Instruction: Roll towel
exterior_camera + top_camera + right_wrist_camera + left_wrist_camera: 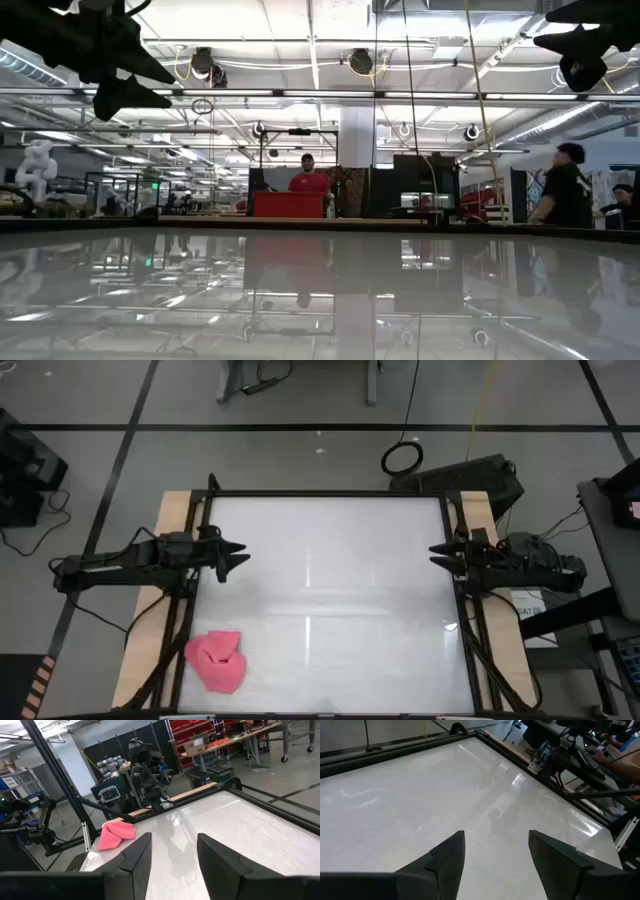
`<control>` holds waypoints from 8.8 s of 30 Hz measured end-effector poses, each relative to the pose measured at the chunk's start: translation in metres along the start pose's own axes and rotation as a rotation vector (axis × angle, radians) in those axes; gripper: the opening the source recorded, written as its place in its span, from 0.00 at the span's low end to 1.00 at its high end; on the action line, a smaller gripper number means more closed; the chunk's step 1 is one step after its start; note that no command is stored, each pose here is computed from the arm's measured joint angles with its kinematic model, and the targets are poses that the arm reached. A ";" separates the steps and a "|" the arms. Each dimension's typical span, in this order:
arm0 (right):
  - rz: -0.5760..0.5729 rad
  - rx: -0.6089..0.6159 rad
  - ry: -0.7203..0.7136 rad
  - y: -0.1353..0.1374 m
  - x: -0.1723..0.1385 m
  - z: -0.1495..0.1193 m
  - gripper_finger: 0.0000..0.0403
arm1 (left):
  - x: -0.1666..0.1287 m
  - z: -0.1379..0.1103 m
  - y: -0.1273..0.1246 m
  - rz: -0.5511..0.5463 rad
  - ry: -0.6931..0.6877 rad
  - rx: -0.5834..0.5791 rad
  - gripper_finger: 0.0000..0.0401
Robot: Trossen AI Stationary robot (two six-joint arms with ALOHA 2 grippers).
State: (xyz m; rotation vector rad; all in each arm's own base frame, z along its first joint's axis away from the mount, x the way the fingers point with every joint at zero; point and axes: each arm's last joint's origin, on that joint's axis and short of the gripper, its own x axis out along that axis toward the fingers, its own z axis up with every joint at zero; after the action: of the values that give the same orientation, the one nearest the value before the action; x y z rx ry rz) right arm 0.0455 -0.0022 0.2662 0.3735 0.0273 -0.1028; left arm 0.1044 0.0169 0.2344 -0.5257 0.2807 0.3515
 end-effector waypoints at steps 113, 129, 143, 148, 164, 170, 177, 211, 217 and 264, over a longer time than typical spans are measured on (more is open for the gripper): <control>0.000 0.000 0.000 0.000 0.000 0.000 0.37 | 0.000 0.000 0.000 0.001 0.000 0.000 0.56; 0.000 0.000 0.000 0.000 0.000 0.000 0.37 | 0.000 0.000 0.000 0.000 0.000 0.000 0.56; 0.000 0.000 0.000 0.000 0.000 0.000 0.37 | 0.000 0.000 0.000 0.001 0.000 0.000 0.56; 0.000 0.000 0.000 0.000 0.000 0.000 0.37 | 0.000 0.000 0.000 0.000 0.000 0.000 0.56; -0.024 -0.014 0.061 -0.002 0.000 -0.006 0.37 | 0.000 0.000 0.000 0.000 -0.001 0.000 0.56; -0.024 -0.013 0.060 -0.002 0.000 -0.006 0.37 | 0.000 0.000 0.000 -0.001 -0.001 0.000 0.56; -0.023 -0.013 0.060 -0.002 0.000 -0.006 0.37 | 0.000 0.000 0.000 0.000 -0.001 0.000 0.56; -0.009 -0.013 0.015 -0.001 0.000 -0.002 0.37 | 0.000 0.000 0.000 0.000 -0.001 -0.001 0.56; -0.008 -0.051 0.015 -0.001 0.000 -0.002 0.37 | 0.000 0.000 0.000 0.000 -0.001 -0.001 0.56; -0.013 -0.030 -0.194 0.004 -0.002 0.017 0.37 | 0.000 0.001 0.000 -0.004 -0.007 0.000 0.56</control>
State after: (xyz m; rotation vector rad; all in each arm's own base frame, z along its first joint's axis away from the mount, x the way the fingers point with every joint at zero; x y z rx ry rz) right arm 0.0445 -0.0044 0.2836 0.3323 -0.1603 -0.1506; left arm 0.1047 0.0170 0.2352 -0.5246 0.2729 0.3497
